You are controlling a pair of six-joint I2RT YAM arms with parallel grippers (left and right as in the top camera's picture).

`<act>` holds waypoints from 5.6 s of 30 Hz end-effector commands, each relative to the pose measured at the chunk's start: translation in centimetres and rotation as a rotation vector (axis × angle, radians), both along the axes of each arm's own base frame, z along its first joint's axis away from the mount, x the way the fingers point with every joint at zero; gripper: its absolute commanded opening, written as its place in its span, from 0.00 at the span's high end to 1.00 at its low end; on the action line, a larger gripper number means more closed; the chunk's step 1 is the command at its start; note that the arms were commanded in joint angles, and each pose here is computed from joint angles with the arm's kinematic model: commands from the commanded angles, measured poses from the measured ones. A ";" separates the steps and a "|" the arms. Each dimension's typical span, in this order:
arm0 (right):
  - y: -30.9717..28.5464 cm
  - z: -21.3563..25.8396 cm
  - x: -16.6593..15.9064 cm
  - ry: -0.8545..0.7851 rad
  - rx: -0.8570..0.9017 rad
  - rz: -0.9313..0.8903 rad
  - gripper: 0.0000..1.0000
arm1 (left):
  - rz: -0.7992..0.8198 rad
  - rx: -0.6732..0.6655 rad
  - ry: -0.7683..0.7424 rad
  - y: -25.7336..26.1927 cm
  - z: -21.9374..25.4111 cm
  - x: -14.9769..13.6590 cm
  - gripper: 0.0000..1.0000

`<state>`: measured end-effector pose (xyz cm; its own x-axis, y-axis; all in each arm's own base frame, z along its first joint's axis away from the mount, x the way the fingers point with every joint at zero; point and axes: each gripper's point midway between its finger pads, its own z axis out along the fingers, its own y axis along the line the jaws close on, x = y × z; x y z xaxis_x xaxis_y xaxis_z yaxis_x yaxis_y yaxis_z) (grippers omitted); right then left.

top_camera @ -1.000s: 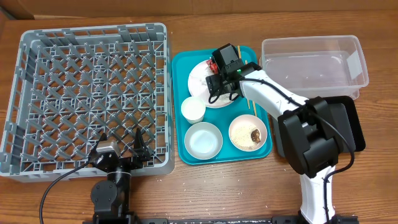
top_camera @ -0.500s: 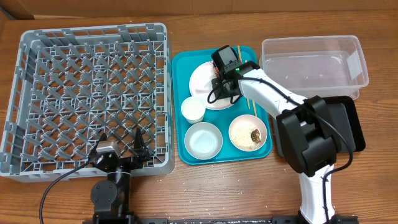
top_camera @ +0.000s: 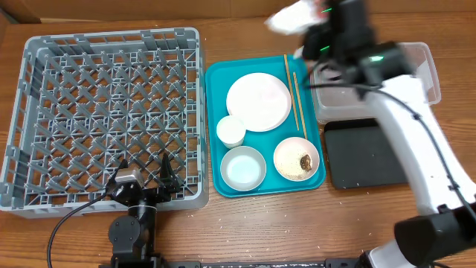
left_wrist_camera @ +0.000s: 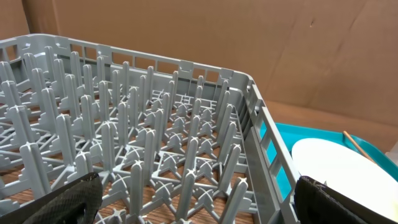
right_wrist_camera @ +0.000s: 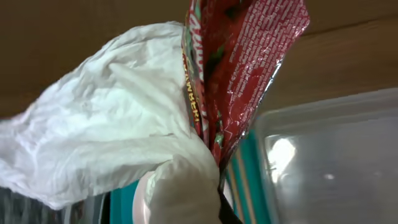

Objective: Sort waste into correct bins and load items into the dishwasher
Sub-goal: 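Grasp the wrapper and tissue, carry them into the clear bin, then grasp the pink bowl with food using the right gripper, then tip the pink bowl over the black tray to dump the rice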

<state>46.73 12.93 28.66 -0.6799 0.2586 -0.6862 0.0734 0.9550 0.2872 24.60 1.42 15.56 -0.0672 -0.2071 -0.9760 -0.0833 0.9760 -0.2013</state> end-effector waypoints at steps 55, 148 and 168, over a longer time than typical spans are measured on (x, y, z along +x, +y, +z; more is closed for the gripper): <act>1.5 -6.6 -13.2 0.536 0.031 0.090 0.42 | 0.002 0.020 -0.006 0.1 0.1 0.0 0.00; -7.6 -11.0 -16.2 0.347 0.486 0.396 0.96 | 0.002 0.020 -0.006 0.1 0.1 0.0 0.00; -14.0 -10.6 -16.5 -0.041 1.115 0.280 0.96 | 0.002 0.020 -0.006 0.1 0.1 0.0 0.00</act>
